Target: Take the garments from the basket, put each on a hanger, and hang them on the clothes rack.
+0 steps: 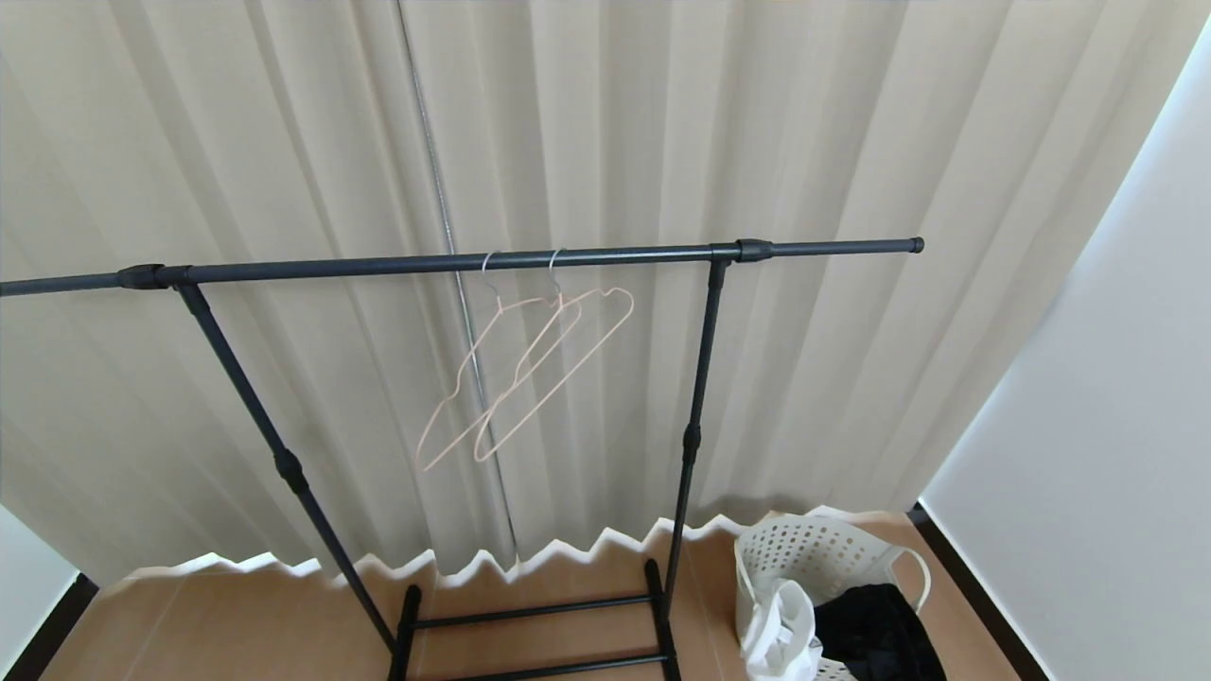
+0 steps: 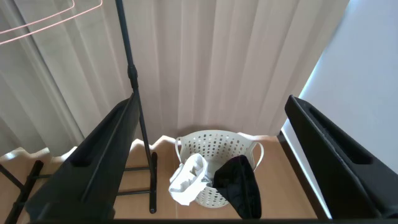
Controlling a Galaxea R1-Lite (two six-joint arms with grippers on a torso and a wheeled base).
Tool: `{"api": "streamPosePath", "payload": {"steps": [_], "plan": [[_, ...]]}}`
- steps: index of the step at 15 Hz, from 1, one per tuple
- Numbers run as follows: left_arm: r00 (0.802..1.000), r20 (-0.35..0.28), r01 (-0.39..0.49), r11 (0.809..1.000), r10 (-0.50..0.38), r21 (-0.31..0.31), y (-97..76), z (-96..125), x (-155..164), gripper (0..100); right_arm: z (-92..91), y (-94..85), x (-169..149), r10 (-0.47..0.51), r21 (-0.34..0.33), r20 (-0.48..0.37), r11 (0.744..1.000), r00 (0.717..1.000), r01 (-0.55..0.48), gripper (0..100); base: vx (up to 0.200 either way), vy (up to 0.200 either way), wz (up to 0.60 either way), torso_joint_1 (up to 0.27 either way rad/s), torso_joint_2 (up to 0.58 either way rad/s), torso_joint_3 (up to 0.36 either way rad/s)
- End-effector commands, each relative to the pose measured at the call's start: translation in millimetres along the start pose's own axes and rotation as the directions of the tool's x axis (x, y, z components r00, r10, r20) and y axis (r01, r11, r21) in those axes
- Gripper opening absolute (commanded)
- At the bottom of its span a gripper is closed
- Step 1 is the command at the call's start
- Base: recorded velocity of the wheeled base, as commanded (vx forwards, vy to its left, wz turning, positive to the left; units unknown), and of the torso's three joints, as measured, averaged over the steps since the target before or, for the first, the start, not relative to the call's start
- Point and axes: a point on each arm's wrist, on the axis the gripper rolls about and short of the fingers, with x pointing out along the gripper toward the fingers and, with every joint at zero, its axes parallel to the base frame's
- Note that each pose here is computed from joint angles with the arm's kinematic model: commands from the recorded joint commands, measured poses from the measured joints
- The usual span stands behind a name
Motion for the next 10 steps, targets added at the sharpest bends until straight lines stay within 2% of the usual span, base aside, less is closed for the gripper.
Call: {"api": "streamPosePath", "payload": {"steps": [1,10], "plan": [[1.000,0.001,0.000,1.000,0.000,-0.001,0.0,0.1,0.0,100,0.1,0.0,-0.1,0.001,0.000,0.001,1.000,1.000,-0.001,100,0.000,0.000,0.00,0.000,0.00,0.000],[1.000,0.000,0.000,1.000,0.000,0.000,0.0,0.0,0.0,100,0.1,0.0,-0.1,0.001,0.003,0.001,1.000,1.000,-0.001,100,0.000,0.000,0.00,0.000,0.00,0.000]]}}
